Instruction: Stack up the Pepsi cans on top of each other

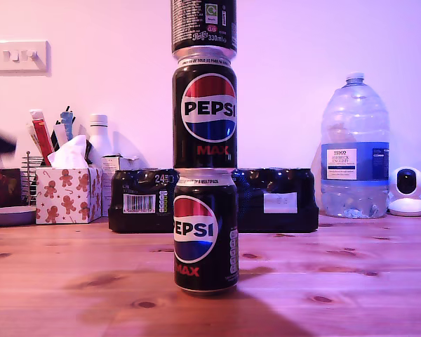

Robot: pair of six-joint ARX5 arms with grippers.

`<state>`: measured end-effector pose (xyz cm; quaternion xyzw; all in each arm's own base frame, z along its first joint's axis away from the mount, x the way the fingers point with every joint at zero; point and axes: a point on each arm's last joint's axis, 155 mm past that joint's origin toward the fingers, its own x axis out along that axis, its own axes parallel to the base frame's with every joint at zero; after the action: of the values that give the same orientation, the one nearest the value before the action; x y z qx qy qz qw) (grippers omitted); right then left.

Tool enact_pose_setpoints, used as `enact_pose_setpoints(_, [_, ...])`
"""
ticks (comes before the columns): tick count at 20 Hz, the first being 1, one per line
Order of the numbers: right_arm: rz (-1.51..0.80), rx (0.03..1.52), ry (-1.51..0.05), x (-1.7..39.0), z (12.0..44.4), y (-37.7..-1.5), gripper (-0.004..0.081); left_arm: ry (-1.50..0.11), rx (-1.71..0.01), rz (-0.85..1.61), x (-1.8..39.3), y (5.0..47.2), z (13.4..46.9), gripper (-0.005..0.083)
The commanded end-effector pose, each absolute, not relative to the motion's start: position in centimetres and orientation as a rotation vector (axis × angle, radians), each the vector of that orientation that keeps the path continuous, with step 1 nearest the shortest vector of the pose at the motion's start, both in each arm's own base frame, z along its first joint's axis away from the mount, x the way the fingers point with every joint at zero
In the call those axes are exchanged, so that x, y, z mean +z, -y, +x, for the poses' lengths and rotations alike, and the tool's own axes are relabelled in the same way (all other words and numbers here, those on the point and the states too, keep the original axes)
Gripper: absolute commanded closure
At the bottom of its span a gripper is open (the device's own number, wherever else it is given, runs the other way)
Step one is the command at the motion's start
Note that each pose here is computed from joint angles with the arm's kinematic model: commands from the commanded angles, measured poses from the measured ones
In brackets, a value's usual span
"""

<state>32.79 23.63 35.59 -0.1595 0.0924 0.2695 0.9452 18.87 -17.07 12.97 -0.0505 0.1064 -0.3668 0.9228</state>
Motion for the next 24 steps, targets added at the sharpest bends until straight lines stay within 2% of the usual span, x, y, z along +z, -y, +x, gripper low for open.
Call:
enact_pose_setpoints(1, [-0.32, 0.523, -0.184, 36.4, 32.8, -22.6, 0.0782, -0.207, -0.702, -0.1, 12.7, 16.4, 19.6, 0.0793])
enact_pose_setpoints(7, [-0.291, 0.383, -0.293, 34.4, 35.2, -17.3, 0.0783, -0.143, -0.511, -0.114, 13.9, 13.0, 22.2, 0.0794])
enact_pose_setpoints(16, [-0.23, 0.273, -0.301, 34.6, 37.6, -11.9, 0.0783, -0.097, -0.361, -0.134, 14.8, 9.5, 24.0, 0.0795])
enact_pose_setpoints(21, [-0.205, 0.184, -0.337, 32.2, 37.0, -8.0, 0.0783, -0.095, -0.346, -0.134, 14.8, 9.1, 24.2, 0.0795])
enact_pose_setpoints(24, [-0.147, 0.124, -0.302, 31.1, 36.0, -5.8, 0.0783, -0.094, -0.33, -0.135, 14.8, 8.7, 24.3, 0.0795])
